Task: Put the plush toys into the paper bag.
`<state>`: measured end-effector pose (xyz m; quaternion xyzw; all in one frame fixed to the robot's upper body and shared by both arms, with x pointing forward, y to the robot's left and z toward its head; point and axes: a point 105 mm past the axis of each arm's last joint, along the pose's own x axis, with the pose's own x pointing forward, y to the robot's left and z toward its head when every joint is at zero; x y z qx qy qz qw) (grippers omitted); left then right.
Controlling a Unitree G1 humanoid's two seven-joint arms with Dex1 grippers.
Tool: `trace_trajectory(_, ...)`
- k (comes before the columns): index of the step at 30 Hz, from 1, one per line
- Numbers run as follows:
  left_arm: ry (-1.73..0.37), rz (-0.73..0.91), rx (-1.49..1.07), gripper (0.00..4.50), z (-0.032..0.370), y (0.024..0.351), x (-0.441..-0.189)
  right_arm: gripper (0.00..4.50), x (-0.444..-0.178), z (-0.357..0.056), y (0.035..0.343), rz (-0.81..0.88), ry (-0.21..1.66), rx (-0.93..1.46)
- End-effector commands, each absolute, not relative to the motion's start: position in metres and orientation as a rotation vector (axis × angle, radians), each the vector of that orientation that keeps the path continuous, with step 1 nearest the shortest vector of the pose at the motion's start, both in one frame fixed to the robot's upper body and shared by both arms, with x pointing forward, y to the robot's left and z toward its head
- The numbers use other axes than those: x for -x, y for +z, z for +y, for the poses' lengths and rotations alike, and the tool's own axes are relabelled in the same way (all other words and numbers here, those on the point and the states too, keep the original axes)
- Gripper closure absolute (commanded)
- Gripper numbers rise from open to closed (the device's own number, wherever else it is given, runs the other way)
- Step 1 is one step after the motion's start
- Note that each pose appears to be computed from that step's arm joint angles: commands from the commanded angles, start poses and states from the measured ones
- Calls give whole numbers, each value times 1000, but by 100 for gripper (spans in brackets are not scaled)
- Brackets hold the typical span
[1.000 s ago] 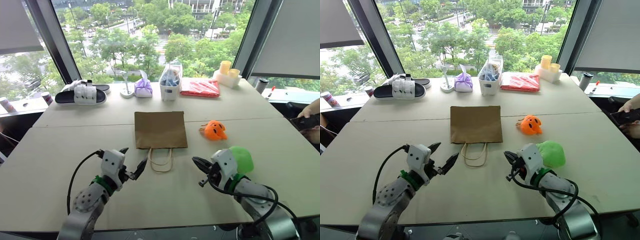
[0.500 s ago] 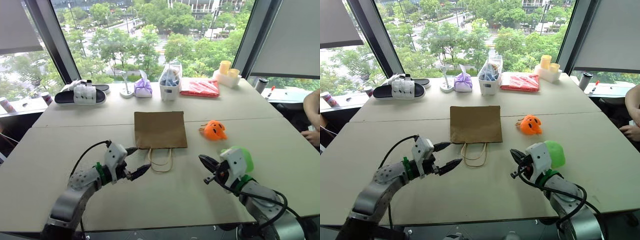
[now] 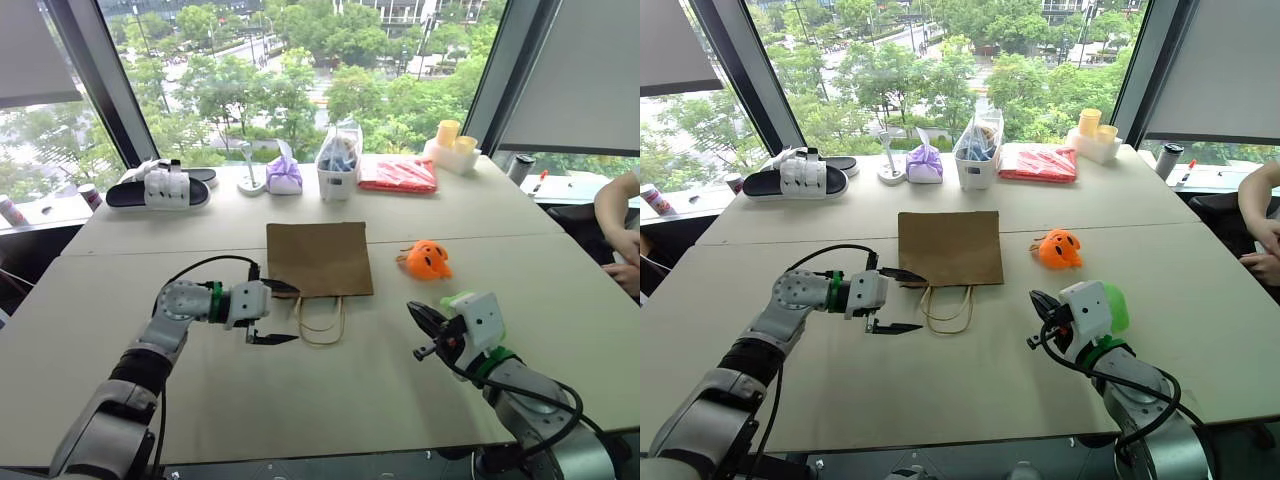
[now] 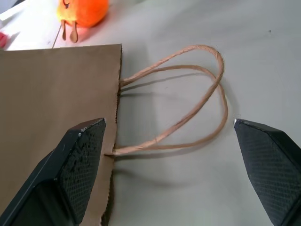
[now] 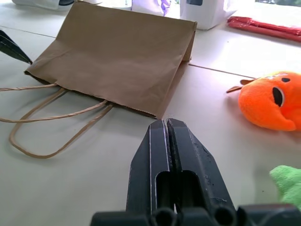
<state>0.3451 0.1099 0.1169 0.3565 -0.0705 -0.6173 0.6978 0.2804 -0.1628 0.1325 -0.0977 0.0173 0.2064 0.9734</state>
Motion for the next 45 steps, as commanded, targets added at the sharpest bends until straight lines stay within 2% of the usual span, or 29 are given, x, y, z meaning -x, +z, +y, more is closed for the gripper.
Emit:
trace_trajectory(1, -1398, -221, -847, 7, 95, 119, -351, 450, -278, -165, 146, -24, 388, 221)
trace_trajectory(3, -1407, -246, -837, 7, 87, 122, -354, 450, -278, -167, 147, -27, 378, 224)
trace_trajectory(6, -1412, -276, -801, 89, 82, 131, -357, 450, -277, -165, 145, -24, 375, 225)
trace_trajectory(13, -1448, -288, -718, 436, 80, 147, -357, 450, -274, -152, 136, 2, 419, 229)
trace_trajectory(18, -1426, -281, -539, 444, 69, 181, -364, 450, -277, -132, 132, 1, 477, 224)
trace_trajectory(23, -1436, -302, -459, 444, 57, 202, -361, 450, -295, -111, 122, 47, 502, 196)
trace_trajectory(28, -1480, -304, -401, 444, 43, 216, -351, 450, -331, -82, 118, 50, 548, 170)
trace_trajectory(37, -1499, -273, -288, 444, 41, 229, -335, 450, -383, -58, 111, 55, 497, 163)
trace_trajectory(40, -1467, -281, -235, 444, 43, 241, -335, 450, -391, -60, 95, 95, 467, 190)
trace_trajectory(45, -1302, -363, -53, 444, 50, 290, -357, 450, -385, -57, 85, 113, 493, 184)
